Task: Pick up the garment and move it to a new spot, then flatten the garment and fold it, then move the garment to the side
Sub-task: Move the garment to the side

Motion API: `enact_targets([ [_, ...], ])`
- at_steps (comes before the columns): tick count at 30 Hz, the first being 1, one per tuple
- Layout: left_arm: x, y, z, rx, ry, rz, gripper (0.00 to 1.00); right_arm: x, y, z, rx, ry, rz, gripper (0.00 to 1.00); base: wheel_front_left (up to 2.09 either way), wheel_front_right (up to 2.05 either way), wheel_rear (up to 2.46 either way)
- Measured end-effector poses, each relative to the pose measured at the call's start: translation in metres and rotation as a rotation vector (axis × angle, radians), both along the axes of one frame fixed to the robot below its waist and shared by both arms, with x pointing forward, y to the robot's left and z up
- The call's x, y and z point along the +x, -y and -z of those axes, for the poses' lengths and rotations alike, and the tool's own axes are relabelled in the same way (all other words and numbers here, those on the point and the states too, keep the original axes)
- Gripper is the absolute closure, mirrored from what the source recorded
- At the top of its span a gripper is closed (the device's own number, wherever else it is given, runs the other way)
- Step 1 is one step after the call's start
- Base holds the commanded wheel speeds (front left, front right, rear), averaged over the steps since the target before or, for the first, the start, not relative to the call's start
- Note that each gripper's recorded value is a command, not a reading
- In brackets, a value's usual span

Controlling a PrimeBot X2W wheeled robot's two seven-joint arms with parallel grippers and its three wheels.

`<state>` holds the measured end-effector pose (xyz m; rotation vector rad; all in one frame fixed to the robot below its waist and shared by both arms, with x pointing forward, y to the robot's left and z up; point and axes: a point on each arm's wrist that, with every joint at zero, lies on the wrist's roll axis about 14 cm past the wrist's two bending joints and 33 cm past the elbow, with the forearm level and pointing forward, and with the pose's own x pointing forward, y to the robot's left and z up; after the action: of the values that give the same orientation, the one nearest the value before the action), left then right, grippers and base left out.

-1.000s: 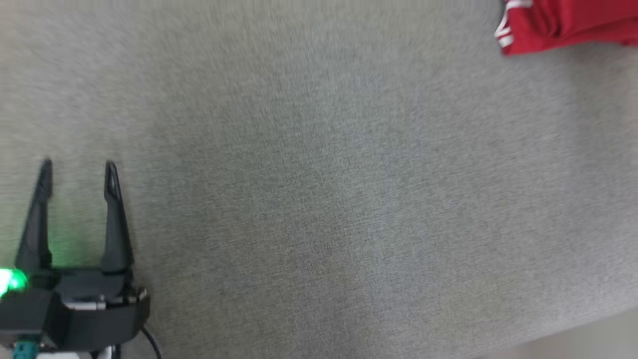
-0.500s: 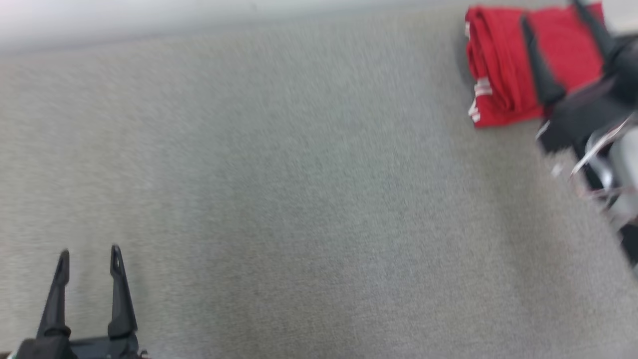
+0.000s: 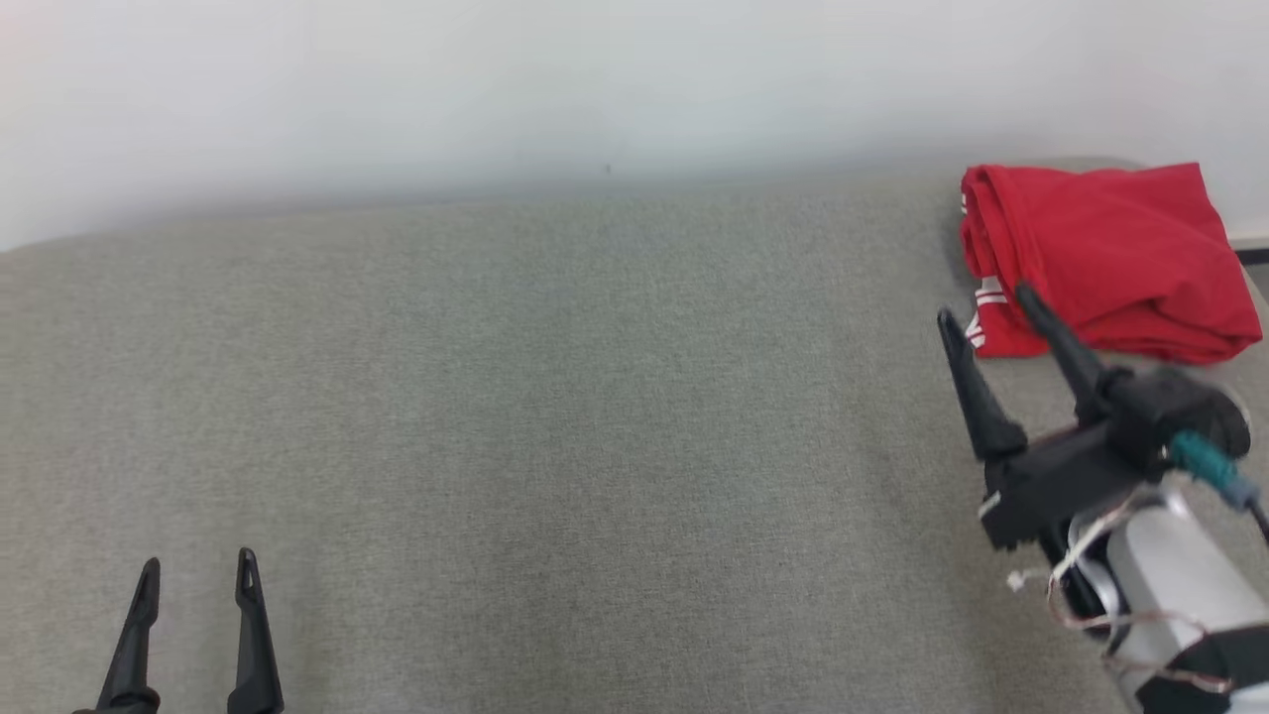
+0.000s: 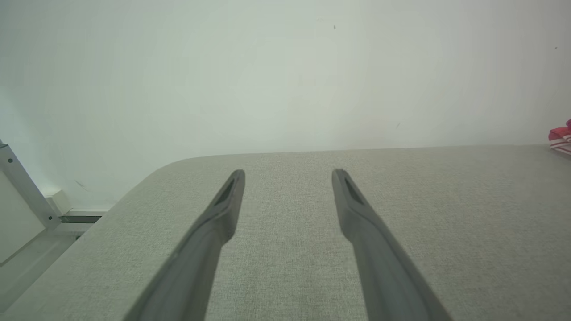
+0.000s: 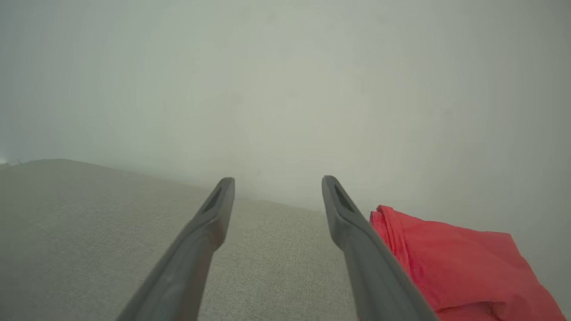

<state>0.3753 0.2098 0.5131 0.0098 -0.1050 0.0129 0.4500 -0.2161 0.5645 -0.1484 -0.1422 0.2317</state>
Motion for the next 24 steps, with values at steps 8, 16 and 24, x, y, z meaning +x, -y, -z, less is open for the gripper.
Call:
enact_targets([
  [8,-0.012,-0.005,-0.006,-0.006,0.016,-0.018,0.00,-0.038,0.001,0.022,0.101,-0.026,0.060,0.00,0.00,0.00,0.00],
  [16,-0.022,-0.007,-0.003,-0.001,0.007,-0.025,0.00,-0.066,-0.005,0.035,0.179,-0.037,0.101,0.00,0.00,0.00,0.00],
  [24,-0.027,-0.008,0.003,0.006,-0.012,-0.032,0.00,-0.078,-0.016,0.039,0.241,-0.034,0.127,0.00,0.00,0.00,0.00],
])
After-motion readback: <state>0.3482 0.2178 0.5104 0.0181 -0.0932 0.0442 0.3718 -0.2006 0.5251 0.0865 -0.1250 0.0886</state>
